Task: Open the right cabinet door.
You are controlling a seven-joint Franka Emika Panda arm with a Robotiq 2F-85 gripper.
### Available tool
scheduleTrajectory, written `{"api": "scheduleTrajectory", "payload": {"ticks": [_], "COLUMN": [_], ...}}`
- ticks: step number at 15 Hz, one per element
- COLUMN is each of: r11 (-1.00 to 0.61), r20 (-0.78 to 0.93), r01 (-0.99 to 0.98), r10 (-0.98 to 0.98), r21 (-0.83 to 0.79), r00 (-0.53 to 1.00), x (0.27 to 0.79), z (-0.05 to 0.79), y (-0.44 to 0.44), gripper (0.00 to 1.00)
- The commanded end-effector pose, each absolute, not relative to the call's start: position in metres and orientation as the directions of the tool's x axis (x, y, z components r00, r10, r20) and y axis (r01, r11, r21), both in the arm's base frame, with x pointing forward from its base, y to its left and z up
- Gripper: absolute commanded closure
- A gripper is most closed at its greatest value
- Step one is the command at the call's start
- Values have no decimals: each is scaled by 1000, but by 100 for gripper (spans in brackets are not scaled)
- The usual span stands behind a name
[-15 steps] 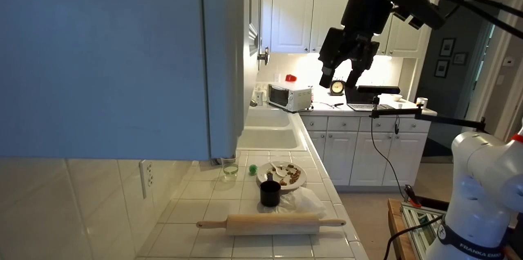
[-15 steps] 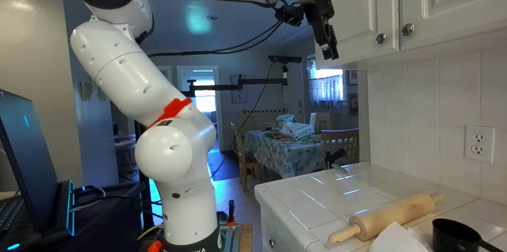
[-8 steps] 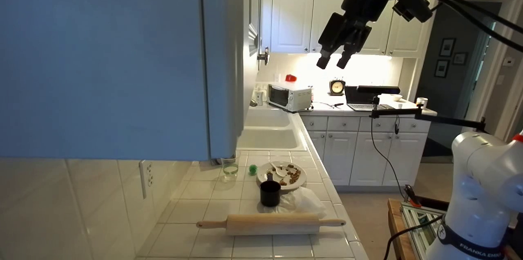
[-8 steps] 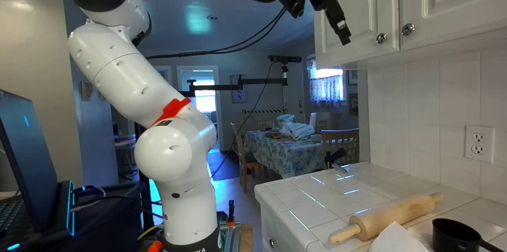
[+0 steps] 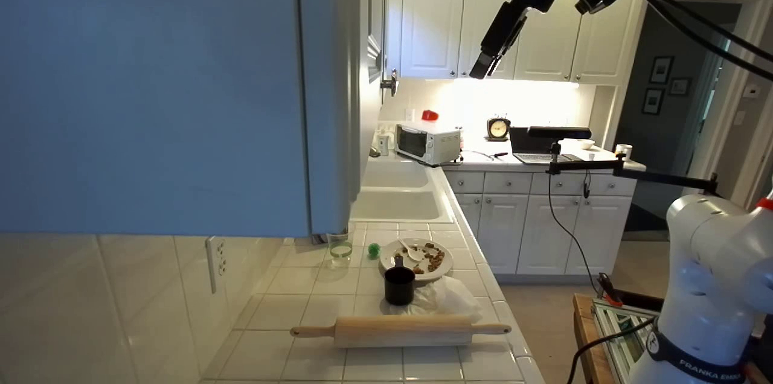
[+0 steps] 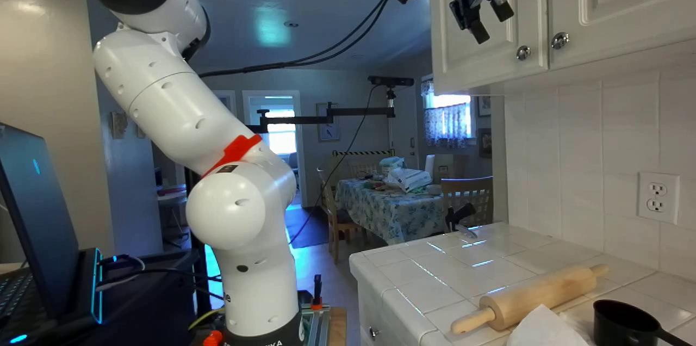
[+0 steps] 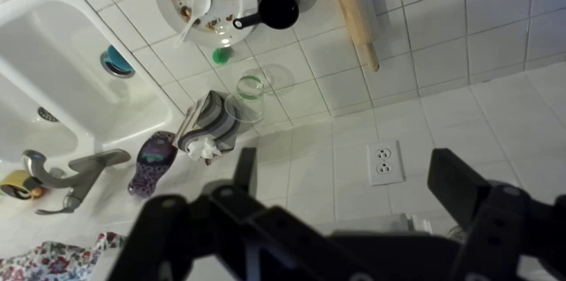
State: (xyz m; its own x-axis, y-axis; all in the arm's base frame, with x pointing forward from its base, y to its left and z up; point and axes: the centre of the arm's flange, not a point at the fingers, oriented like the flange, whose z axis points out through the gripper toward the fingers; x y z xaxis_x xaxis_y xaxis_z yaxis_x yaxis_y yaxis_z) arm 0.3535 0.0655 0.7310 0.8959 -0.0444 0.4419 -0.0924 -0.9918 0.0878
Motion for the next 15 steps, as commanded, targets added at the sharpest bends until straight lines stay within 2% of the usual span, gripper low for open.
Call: {"api": "scheduleTrajectory", "payload": {"ticks": [1,5,7,8,15], "r11": [-987,-972,-971,-979,-975], "r20": [456,469,460,469,500], "r01": [88,194,223,161,193], "r10": [140,235,236,203,220], "r21": [133,134,85,128,106], "r00": [879,852,856,860,838], "x": [377,404,415,396,410], "z": [747,755,759,744,747], "y": [55,49,45,51,50], "gripper": [0,0,0,0,0]}}
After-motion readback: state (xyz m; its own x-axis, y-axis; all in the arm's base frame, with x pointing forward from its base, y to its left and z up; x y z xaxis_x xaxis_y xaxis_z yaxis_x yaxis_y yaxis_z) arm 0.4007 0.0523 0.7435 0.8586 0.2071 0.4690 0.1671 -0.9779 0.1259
